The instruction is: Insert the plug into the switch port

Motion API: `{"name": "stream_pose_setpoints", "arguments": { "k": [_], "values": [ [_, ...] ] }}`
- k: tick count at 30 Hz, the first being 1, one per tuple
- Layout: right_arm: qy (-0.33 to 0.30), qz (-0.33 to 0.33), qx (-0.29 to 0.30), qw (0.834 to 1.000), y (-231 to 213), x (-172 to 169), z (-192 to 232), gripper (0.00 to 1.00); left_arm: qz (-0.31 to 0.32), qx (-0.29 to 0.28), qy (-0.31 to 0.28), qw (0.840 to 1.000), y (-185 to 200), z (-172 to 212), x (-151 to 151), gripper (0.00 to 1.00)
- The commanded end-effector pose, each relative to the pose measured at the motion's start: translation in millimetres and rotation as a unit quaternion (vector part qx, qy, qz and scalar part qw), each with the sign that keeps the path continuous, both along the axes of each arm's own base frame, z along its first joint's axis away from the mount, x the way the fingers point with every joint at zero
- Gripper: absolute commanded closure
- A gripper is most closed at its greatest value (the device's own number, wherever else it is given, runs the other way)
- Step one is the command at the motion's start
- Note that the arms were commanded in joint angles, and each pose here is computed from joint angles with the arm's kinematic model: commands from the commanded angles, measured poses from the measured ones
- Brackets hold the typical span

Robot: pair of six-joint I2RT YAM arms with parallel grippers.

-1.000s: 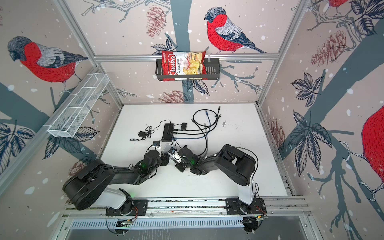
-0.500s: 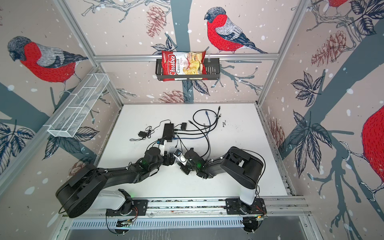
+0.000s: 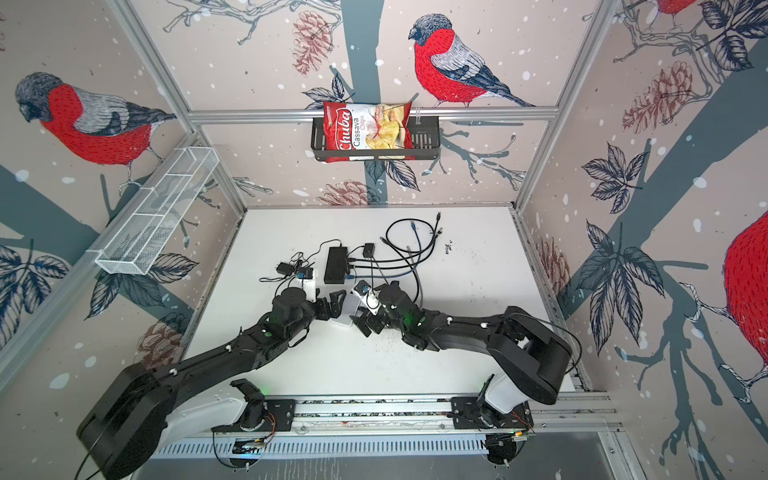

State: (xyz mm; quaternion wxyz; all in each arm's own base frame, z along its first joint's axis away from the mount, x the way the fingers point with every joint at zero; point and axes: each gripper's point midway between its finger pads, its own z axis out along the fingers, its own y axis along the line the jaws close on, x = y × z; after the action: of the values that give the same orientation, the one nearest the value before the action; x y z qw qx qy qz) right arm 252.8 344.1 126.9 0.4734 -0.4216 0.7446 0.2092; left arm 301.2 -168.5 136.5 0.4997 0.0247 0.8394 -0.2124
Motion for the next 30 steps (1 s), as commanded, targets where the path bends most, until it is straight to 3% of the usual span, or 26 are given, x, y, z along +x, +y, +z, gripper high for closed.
{"name": "stream_pose_setpoints", "arguments": {
  "k": [1,4,10,17,21,25,30],
  "values": [
    [0.016,-0.093,0.012,0.995,-35.9,32.8,16.9,0.01,0.079,0.064,-0.015,0.995,41.5,10.6,9.2,0.03],
    [0.01,-0.174,0.038,0.984,-84.4,63.7,34.6,0.01,0.144,0.116,-0.03,0.982,75.3,22.3,14.5,0.03],
    [-0.012,-0.317,0.059,0.946,-180.9,102.2,47.5,0.01,0.235,0.158,-0.015,0.959,126.8,11.9,17.3,0.03],
    [-0.051,-0.444,0.065,0.892,-278.1,120.3,24.9,0.01,0.263,0.206,-0.044,0.942,152.9,11.4,25.8,0.04],
    [-0.07,-0.448,0.061,0.889,-298.8,132.0,17.6,0.01,0.269,0.241,-0.083,0.929,167.9,4.9,26.2,0.04],
    [-0.087,-0.451,0.064,0.886,-312.2,137.9,5.6,0.01,0.258,0.228,-0.146,0.927,174.1,3.3,21.1,0.03],
    [-0.113,-0.455,0.061,0.881,-320.5,138.2,0.9,0.01,0.234,0.205,-0.182,0.933,168.8,11.1,27.1,0.04]
  ]
}}
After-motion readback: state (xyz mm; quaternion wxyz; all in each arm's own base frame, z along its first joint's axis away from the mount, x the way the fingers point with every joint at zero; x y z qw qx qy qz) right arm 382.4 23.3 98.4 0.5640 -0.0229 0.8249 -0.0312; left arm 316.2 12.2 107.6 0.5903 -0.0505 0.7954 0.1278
